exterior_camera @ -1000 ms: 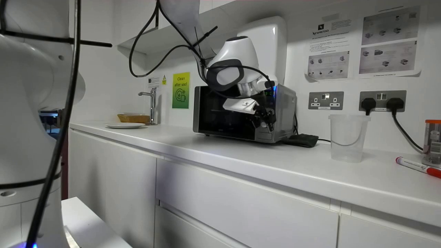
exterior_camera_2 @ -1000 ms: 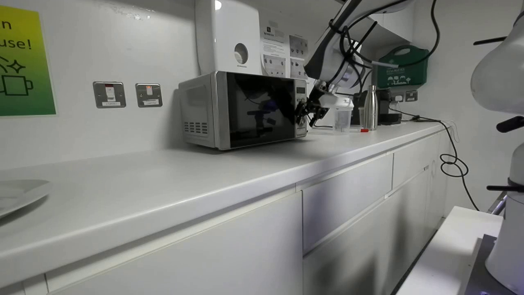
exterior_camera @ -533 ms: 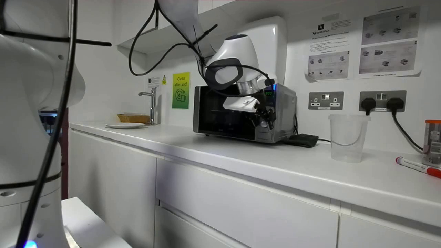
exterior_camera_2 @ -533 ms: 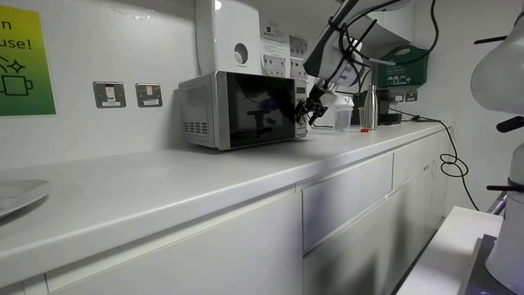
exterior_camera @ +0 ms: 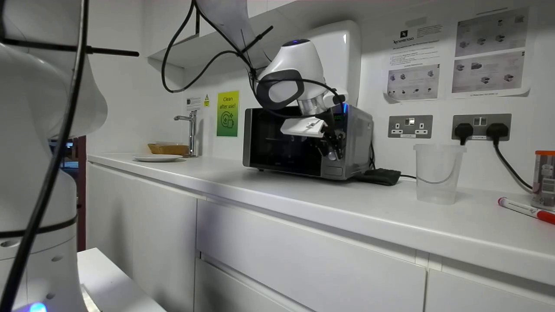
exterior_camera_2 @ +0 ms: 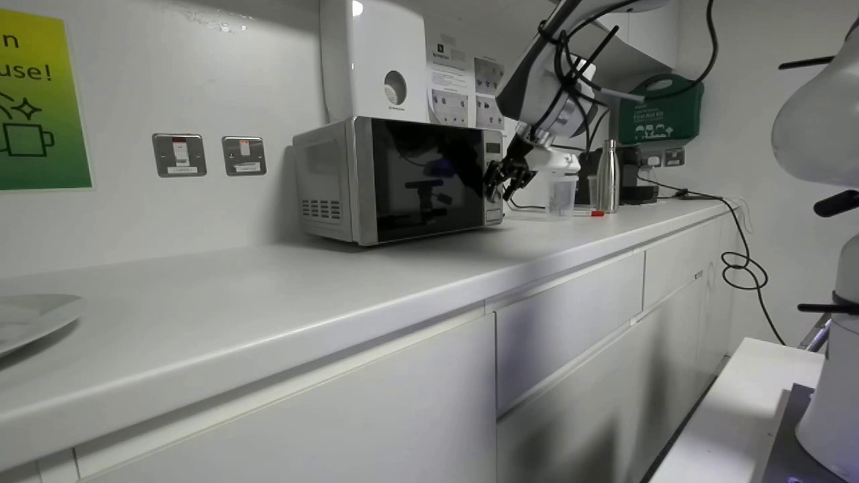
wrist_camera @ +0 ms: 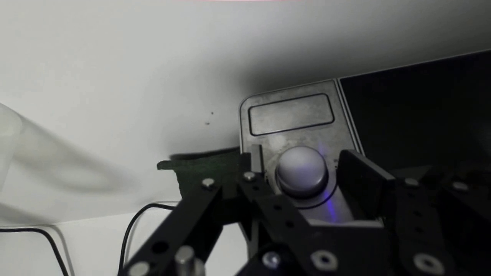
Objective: Turn the knob on the microwave to the right
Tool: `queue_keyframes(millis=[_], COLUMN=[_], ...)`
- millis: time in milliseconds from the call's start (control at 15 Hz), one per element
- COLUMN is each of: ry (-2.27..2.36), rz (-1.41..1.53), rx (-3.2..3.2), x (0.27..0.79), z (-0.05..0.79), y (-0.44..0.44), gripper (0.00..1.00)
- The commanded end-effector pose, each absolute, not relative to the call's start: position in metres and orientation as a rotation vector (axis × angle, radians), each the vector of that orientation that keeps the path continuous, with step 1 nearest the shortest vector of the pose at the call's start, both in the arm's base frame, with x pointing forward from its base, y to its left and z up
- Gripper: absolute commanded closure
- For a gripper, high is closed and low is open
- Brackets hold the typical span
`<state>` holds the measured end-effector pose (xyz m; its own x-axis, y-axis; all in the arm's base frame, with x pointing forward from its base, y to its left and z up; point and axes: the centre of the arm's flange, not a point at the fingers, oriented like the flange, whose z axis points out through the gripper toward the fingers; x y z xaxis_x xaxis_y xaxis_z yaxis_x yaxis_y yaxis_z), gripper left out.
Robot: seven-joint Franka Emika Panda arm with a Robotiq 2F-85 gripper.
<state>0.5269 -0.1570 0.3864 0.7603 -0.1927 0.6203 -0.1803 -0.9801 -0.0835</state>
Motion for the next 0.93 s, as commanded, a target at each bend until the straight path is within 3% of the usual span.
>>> queue_keyframes(millis=[0, 67, 333, 467, 533, 600, 867], ry=[0.295, 0.3, 0.323, 0.344, 0.376, 0.428, 0.585], rz=[-1.091, -1.096, -1.093, -1.076, -1.054, -1.029, -0.938], rx=[-2.899, -2.898, -2.888, -2.88, -2.864, -2.844, -2.777], x=[0.526, 0.525, 0.524, 0.524, 0.526, 0.528, 0.532], z=[0.405, 0.407, 0.407, 0.407, 0.407, 0.407, 0.404], y=[-0.162, -0.162, -0.163, -0.164, -0.165, -0.168, -0.176], gripper=[0.74, 0.66, 0.66, 0.72, 0.85, 0.89, 0.89])
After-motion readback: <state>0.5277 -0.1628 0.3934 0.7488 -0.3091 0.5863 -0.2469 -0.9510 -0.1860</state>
